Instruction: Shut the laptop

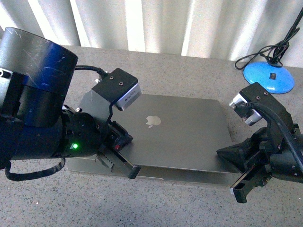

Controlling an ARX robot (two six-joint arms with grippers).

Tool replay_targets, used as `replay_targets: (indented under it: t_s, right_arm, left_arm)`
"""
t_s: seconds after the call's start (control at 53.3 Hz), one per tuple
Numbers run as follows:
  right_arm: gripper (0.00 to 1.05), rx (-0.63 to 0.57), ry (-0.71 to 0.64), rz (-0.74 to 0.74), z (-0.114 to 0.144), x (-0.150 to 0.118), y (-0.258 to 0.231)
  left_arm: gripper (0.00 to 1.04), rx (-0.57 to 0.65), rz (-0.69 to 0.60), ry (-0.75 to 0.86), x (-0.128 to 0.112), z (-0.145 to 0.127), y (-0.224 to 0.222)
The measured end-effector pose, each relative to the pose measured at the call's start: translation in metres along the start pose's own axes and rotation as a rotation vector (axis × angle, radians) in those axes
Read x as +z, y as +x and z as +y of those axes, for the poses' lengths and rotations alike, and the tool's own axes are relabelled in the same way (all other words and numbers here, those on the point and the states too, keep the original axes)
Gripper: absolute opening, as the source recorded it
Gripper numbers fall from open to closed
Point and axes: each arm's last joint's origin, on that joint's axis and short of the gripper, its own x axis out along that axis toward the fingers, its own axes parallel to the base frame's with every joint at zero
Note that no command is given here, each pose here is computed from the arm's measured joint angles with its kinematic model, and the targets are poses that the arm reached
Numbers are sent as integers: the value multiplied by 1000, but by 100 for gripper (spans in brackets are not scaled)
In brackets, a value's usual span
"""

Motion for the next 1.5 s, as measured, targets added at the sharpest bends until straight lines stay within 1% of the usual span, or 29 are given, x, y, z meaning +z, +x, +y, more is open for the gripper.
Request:
replay_targets:
  t_s: [0.263, 1.501]
  right_arm:
    - [1, 15, 32, 13, -1, -2, 3]
    - [1, 34, 52, 65, -1, -10, 15]
  left_arm:
    - [4, -10, 9, -19, -5, 3, 3]
    - [4, -51, 32, -76, -23, 15, 10]
